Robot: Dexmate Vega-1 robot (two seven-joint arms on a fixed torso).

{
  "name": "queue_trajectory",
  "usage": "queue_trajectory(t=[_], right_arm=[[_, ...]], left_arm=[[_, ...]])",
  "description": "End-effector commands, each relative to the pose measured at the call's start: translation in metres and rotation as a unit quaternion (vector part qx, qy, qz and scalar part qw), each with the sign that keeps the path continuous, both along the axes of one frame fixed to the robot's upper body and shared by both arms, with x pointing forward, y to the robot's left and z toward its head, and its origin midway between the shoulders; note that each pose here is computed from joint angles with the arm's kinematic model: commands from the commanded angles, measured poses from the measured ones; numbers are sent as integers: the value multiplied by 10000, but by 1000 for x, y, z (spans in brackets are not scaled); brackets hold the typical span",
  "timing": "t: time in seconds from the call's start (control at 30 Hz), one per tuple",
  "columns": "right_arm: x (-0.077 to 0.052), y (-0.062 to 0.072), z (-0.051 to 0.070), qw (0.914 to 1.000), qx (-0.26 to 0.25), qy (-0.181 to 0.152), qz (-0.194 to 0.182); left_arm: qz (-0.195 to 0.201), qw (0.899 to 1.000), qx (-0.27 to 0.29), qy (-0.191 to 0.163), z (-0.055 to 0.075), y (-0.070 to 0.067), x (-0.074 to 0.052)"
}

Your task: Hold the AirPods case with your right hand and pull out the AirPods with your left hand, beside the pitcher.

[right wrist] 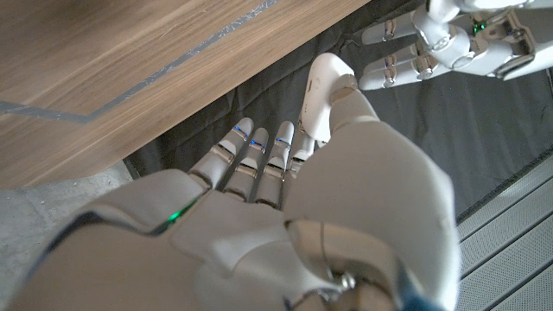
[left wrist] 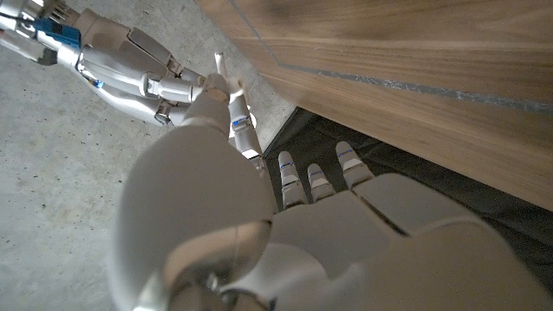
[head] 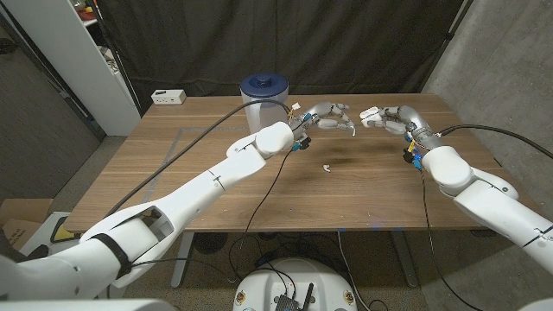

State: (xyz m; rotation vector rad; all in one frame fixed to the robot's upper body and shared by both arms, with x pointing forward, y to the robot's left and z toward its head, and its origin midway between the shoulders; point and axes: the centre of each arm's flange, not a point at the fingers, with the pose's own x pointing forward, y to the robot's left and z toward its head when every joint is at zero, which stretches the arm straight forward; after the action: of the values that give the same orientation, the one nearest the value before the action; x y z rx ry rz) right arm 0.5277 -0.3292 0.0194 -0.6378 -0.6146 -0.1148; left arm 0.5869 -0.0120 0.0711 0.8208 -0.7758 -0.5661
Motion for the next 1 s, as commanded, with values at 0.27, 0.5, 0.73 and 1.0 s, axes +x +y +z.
queue_trajectory(t=[0.27, 0.5, 0.73, 1.0], right_arm=[[2, -21, 8, 9996, 190, -152, -116], [3, -28, 9, 9995, 227, -121, -156], [6, -31, 9, 9996, 242, -73, -130], [9, -32, 8, 9997, 234, -13, -82]], left_arm=[[430, 9882, 1243, 789, 10, -38, 32], [552, 9746, 1927, 999, 15, -53, 38], [767, 9607, 2372, 1222, 15, -58, 44], [1076, 9431, 2889, 1244, 14, -66, 41]])
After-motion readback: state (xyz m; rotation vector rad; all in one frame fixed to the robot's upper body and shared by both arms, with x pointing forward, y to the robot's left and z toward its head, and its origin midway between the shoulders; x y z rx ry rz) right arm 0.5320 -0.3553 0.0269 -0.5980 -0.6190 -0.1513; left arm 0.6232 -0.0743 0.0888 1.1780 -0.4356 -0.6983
